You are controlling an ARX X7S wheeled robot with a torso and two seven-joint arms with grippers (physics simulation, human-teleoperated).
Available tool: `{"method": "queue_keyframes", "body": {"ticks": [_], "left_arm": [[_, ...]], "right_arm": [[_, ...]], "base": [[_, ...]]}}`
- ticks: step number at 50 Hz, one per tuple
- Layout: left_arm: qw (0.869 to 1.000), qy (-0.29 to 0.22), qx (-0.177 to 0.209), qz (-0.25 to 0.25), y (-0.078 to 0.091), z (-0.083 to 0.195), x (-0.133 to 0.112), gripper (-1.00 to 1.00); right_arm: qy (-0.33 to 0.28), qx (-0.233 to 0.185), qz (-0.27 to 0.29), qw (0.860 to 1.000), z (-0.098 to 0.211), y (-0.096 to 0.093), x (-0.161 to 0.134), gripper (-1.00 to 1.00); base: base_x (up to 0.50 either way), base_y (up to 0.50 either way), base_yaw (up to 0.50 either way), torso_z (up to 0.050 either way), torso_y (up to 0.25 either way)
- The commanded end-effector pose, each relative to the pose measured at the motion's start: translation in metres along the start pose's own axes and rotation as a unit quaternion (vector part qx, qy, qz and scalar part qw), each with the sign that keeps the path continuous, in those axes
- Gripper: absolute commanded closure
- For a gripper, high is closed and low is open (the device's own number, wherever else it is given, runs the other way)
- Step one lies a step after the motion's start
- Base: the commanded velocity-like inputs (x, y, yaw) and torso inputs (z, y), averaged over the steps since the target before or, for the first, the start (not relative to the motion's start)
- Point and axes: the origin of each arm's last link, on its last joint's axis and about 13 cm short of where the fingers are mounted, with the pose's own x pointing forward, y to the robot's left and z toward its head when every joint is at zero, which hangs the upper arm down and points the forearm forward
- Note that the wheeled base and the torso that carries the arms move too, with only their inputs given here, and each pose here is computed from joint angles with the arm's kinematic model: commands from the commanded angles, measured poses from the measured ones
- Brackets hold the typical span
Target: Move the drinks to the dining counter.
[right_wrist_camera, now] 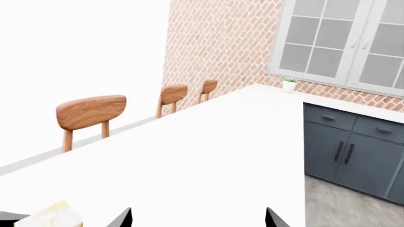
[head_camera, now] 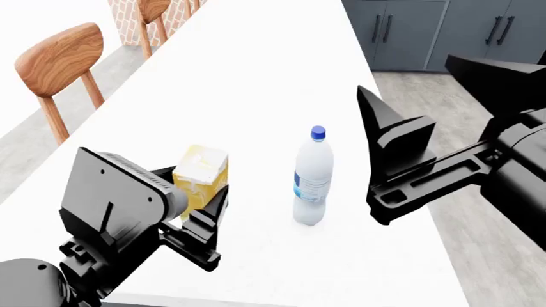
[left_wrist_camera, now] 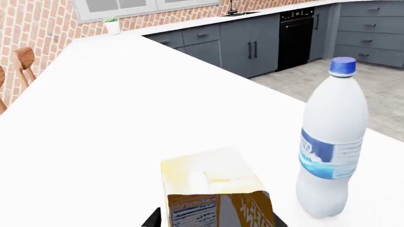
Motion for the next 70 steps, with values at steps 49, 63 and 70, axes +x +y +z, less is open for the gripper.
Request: {"method": "queue_keyframes", "body": {"ticks": [49, 63, 70], "left_arm": [[0.984, -0.164, -0.065, -0.036, -0.001, 0.063, -0.084, -1.0], [0.969, -0.228, -0.066, 0.06, 0.013, 0.083, -0.112, -1.0], [0.963, -0.245, -0.067, 0.089, 0.017, 0.087, -0.122, -1.0]], "right_arm": [[-0.018, -0.015, -0.004, 1.0, 0.014, 0.003, -0.007, -1.0], [-0.042, -0.026, -0.031, 0.998, 0.031, 0.002, -0.019, -1.0], [-0.059, -0.02, -0.061, 0.996, 0.037, -0.003, -0.026, -1.0]], "base": [[0.0, 0.0, 0.0, 0.0, 0.0], [0.0, 0.0, 0.0, 0.0, 0.0], [0.0, 0.0, 0.0, 0.0, 0.0]]}}
